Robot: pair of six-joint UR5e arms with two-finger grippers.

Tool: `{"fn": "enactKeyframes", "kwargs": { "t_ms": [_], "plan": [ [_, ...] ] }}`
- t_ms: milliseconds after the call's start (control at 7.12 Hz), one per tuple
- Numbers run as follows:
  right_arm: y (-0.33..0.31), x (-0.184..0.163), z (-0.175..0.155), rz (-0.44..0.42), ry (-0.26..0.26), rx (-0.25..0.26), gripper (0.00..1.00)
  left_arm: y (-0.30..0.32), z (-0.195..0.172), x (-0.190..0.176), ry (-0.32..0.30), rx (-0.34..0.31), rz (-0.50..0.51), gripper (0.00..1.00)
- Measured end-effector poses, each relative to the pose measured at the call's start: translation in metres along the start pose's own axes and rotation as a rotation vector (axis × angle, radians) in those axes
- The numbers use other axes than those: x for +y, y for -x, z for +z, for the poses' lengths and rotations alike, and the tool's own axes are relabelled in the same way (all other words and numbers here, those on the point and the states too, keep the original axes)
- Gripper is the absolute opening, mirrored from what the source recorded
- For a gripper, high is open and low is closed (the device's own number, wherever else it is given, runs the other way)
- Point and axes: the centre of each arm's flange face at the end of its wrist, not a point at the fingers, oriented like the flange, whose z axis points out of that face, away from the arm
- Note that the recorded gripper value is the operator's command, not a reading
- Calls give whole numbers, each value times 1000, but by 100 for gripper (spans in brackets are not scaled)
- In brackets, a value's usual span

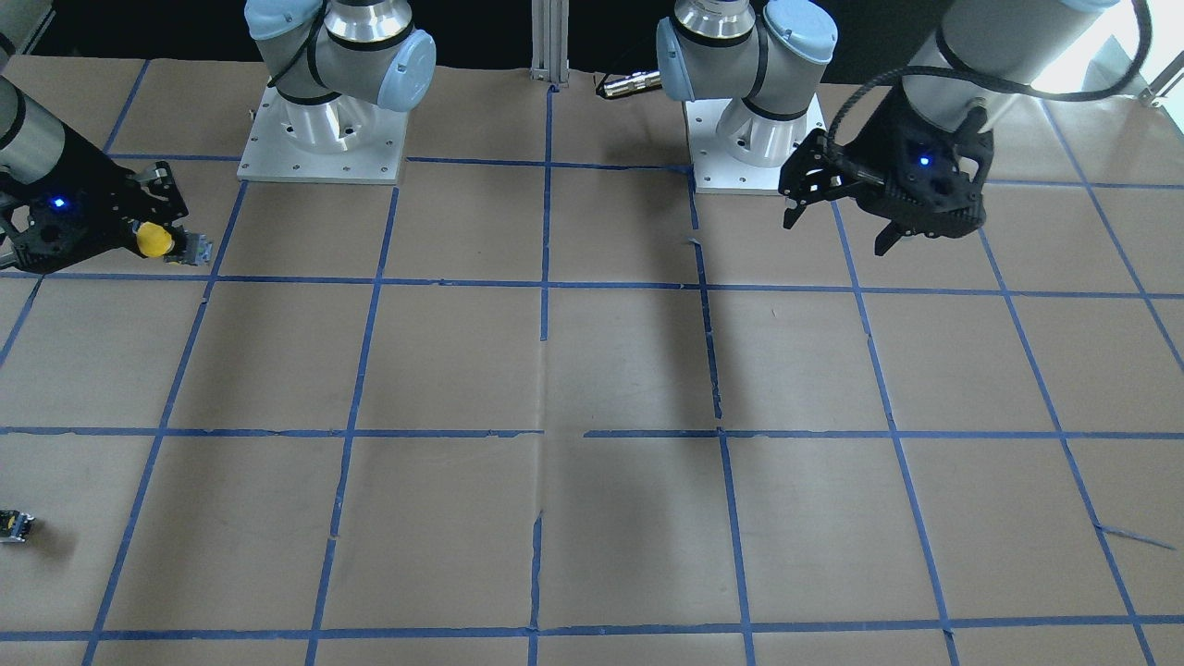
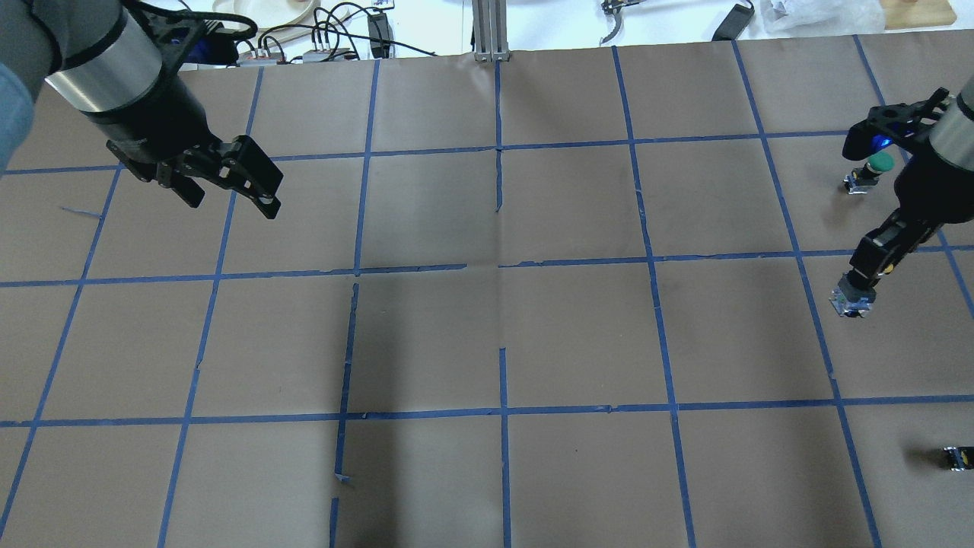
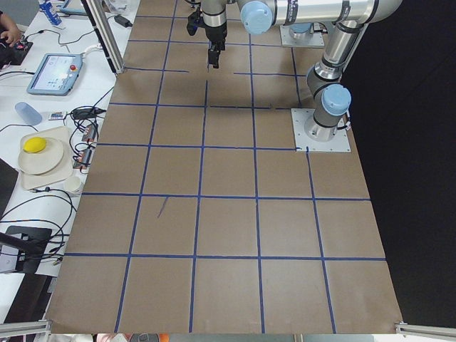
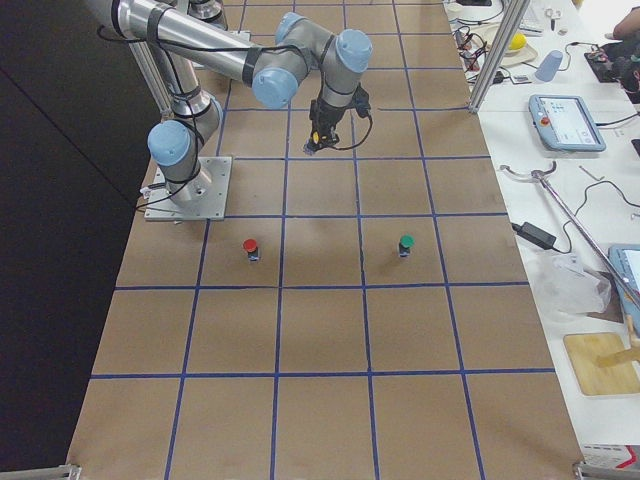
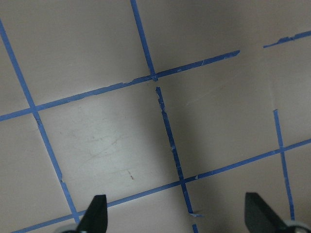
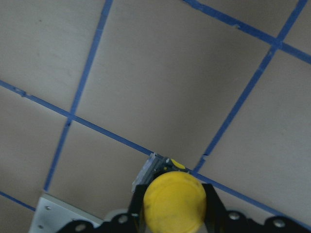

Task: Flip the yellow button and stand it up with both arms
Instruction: 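Carry the yellow button with the right gripper toward the green button, then lower the yellow button upright onto the table and open the right gripper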

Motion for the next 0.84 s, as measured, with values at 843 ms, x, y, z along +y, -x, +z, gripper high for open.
{"fn": "enactKeyframes", "kwargs": {
  "t_ms": [843],
  "plan": [
    [-88,28,51,-825,-50,231,6,-22,-14,12,-81,-33,-26,100]
  ]
}}
